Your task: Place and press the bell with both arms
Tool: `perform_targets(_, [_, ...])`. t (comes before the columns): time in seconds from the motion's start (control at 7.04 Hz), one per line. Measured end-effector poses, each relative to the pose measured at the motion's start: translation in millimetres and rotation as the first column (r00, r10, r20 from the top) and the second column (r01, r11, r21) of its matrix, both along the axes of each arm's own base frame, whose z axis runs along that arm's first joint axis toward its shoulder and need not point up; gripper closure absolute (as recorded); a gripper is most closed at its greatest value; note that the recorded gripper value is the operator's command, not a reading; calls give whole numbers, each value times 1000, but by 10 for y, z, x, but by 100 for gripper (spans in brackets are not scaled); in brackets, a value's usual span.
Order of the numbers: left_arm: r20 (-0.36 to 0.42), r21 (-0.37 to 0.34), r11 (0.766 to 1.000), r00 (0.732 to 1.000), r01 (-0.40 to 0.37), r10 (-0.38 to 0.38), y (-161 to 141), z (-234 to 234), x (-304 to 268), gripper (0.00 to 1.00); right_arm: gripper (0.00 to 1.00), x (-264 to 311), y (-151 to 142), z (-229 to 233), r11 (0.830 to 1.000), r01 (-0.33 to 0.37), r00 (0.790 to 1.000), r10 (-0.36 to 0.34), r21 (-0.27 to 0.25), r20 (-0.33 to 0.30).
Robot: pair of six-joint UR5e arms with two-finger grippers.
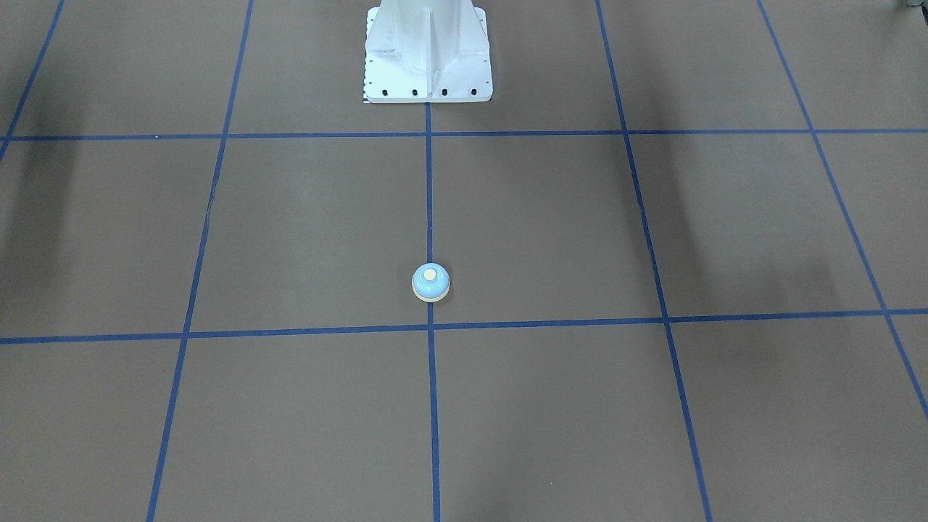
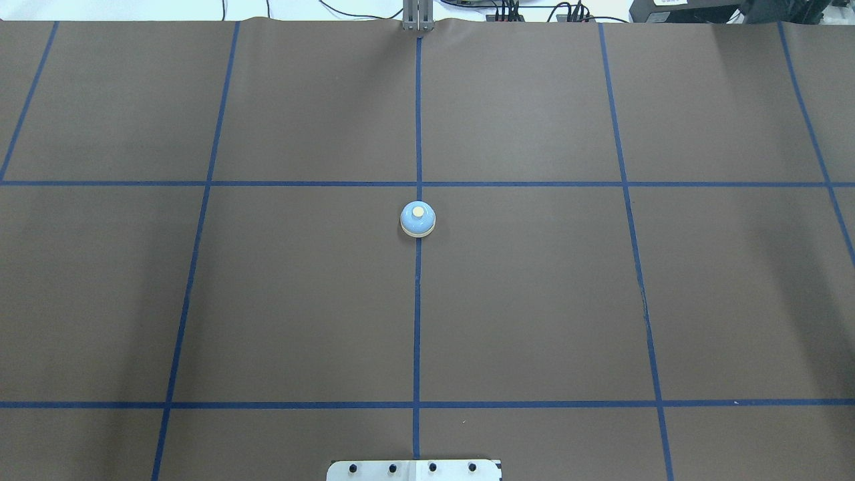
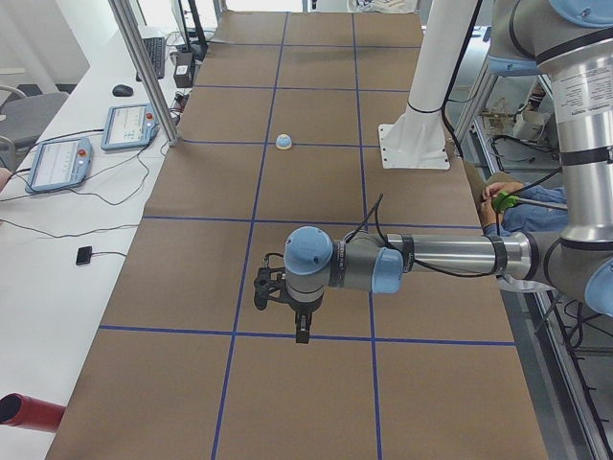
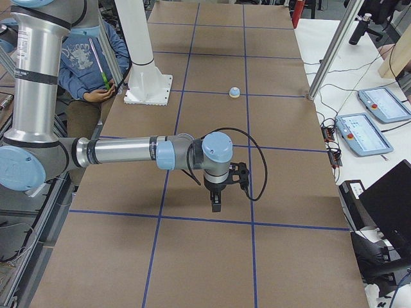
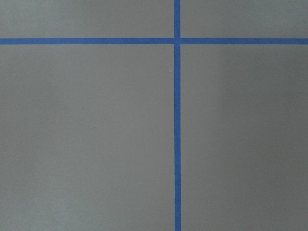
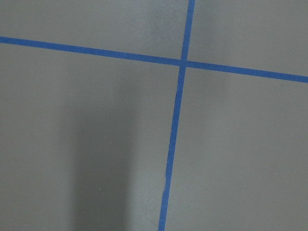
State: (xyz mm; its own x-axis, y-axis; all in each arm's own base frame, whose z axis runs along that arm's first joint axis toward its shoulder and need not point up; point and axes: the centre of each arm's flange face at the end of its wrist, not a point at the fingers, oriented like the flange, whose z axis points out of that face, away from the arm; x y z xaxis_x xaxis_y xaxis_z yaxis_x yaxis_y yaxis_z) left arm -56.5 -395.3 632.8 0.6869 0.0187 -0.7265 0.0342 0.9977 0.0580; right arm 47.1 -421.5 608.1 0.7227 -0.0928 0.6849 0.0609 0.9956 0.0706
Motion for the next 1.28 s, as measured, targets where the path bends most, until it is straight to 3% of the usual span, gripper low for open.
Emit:
perform_targets(0.43, [-15,61,998,1000,-7,8,63,-326,22,0,0,-18,-68,-121,1000,-27,1000,27,-2,15])
perform_targets(1.28, [-3,8,1000,1000,-8,8,103,-63,22,0,0,-8,1,40,999,-35,999,35,-39,9])
